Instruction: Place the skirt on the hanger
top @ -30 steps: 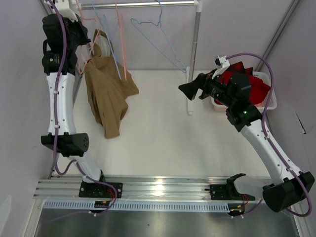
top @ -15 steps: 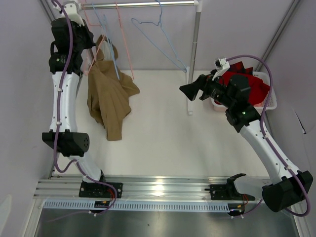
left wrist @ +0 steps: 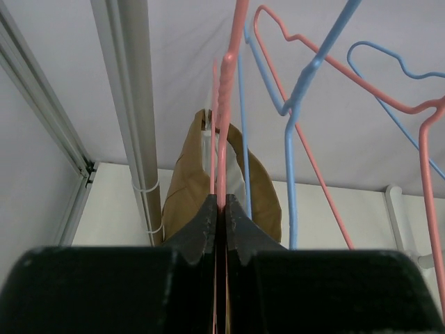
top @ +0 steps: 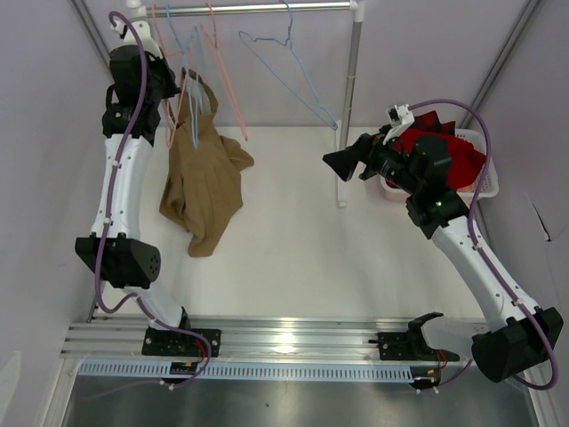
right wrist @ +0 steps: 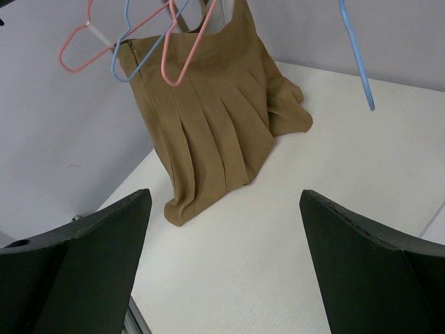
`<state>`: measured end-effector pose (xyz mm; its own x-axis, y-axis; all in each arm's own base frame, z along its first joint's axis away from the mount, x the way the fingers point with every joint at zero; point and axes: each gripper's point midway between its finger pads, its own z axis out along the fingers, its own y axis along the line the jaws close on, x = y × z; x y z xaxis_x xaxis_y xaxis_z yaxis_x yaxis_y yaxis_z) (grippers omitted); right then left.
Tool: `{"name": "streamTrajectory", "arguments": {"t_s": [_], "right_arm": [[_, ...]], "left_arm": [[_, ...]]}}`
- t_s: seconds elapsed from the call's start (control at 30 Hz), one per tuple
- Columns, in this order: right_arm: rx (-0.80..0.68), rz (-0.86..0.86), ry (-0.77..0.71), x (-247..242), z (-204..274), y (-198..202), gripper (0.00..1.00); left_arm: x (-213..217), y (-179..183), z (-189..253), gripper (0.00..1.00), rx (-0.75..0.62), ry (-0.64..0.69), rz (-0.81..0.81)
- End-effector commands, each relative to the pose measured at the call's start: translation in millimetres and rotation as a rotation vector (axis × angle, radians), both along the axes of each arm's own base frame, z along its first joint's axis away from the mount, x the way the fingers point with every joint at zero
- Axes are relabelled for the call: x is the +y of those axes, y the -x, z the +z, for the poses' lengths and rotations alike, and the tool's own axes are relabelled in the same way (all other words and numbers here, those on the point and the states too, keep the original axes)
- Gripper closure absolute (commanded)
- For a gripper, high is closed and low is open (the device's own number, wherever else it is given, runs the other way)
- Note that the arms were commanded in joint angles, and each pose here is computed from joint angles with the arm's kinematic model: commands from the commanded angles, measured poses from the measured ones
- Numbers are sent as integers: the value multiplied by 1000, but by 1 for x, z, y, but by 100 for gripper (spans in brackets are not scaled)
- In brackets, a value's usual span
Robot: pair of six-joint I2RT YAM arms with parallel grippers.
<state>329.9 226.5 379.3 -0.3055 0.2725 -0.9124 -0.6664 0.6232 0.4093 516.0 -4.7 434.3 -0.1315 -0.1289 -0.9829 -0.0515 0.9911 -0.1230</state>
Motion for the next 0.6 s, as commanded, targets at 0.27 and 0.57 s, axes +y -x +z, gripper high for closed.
{"name": "streamTrajectory", "arguments": {"t_s": [0.27, 0.57], "right_arm": [[-48, -3, -29, -2, 17, 2, 5], [-42, -13, -26, -3, 19, 1, 4]], "left_arm": [[-4, 29, 44, 49, -102, 7, -17], [-17, 64, 74, 38, -148, 23, -91]]}}
